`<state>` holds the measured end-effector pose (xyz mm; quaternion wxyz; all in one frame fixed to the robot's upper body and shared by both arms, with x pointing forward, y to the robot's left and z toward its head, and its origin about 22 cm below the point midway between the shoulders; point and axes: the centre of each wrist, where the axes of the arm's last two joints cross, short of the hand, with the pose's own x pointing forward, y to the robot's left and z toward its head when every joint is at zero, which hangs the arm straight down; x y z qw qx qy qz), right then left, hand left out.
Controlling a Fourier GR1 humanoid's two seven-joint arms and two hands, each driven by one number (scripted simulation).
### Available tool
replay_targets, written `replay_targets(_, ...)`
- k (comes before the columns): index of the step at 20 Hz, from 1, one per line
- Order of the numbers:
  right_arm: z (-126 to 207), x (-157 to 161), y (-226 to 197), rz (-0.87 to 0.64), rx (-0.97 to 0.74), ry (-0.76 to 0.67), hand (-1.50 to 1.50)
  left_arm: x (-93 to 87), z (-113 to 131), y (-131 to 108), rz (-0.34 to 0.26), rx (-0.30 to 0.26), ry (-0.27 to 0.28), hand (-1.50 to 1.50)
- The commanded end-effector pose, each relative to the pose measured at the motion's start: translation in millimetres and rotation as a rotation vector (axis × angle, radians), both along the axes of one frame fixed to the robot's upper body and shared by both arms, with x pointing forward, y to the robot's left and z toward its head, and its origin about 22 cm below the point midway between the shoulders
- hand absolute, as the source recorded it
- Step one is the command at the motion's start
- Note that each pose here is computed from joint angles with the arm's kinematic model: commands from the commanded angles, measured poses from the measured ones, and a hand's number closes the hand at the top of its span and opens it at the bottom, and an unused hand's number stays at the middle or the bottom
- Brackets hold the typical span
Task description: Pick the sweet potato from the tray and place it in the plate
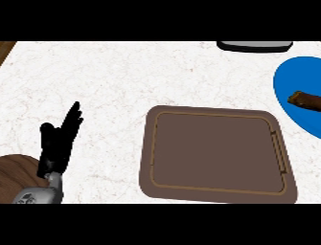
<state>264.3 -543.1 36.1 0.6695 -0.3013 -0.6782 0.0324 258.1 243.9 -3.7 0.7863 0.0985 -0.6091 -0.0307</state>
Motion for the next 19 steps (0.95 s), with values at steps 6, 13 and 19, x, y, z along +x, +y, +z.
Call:
replay_targets(6,13.2,-13.8,-17.3,-0.072,0.005,-0.042,-1.5,8.4,1.5,-5.0,-0.001,0.006,-0.001,0.0)
replay_targets(13,1.2,-32.0,-22.5,-0.15,-0.025,-0.013,-1.5,-6.9,-14.4,-10.7,0.013,-0.006,0.004,0.0)
replay_targets(19,14.3,-50.2,-39.9,-0.19,-0.053,0.003,-1.5,-11.6,-6.5,-3.9,0.004,-0.007,0.001,0.0)
